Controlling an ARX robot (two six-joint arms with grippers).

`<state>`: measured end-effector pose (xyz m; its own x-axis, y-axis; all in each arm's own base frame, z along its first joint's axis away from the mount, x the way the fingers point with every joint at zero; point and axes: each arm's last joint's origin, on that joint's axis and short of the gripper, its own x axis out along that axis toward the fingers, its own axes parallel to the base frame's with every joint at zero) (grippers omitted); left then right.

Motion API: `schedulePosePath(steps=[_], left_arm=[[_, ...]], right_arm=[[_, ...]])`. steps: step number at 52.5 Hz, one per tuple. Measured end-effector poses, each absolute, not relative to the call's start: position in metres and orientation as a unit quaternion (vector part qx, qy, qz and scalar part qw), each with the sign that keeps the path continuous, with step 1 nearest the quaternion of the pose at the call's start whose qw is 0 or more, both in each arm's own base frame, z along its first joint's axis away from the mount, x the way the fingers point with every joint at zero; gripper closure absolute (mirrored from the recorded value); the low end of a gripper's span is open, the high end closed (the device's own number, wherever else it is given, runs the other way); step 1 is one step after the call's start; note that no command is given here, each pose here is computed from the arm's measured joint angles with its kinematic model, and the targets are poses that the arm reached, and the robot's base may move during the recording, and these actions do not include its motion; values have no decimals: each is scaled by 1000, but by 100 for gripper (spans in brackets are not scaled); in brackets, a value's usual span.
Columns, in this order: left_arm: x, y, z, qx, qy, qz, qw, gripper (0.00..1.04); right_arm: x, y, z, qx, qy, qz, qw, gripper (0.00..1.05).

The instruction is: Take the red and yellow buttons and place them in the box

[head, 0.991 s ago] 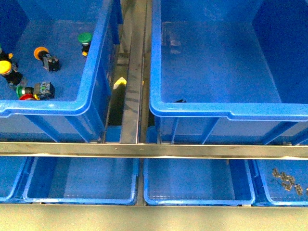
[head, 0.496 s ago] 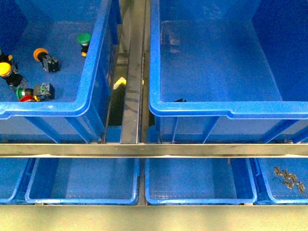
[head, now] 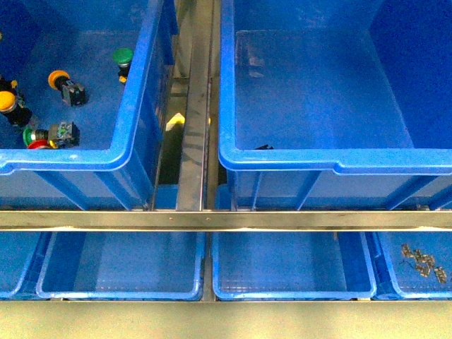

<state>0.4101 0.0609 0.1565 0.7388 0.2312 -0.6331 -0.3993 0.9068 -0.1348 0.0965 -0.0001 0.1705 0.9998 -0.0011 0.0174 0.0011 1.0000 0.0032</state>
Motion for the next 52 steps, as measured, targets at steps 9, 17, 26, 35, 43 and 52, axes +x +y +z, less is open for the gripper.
schedulePosePath(steps=[9,17,26,35,43,52], left_arm=[[425,69,118,-135,351,183,908,8],[433,77,95,-137,366,191,900,8],[447,86,84,-140,364,193,900,8],[459,89,78,-141,363,186,902,8],[467,91,73,-142,366,182,902,8],[472,91,69,-144,369,176,901,8]], right_arm=[[96,0,170,2,-9,0,1000,7],[96,0,170,2,-9,0,1000,7],[96,0,170,2,-9,-1,1000,7],[96,0,170,2,-9,0,1000,7],[96,0,170,2,-9,0,1000,7],[96,0,170,2,-9,0,1000,7]])
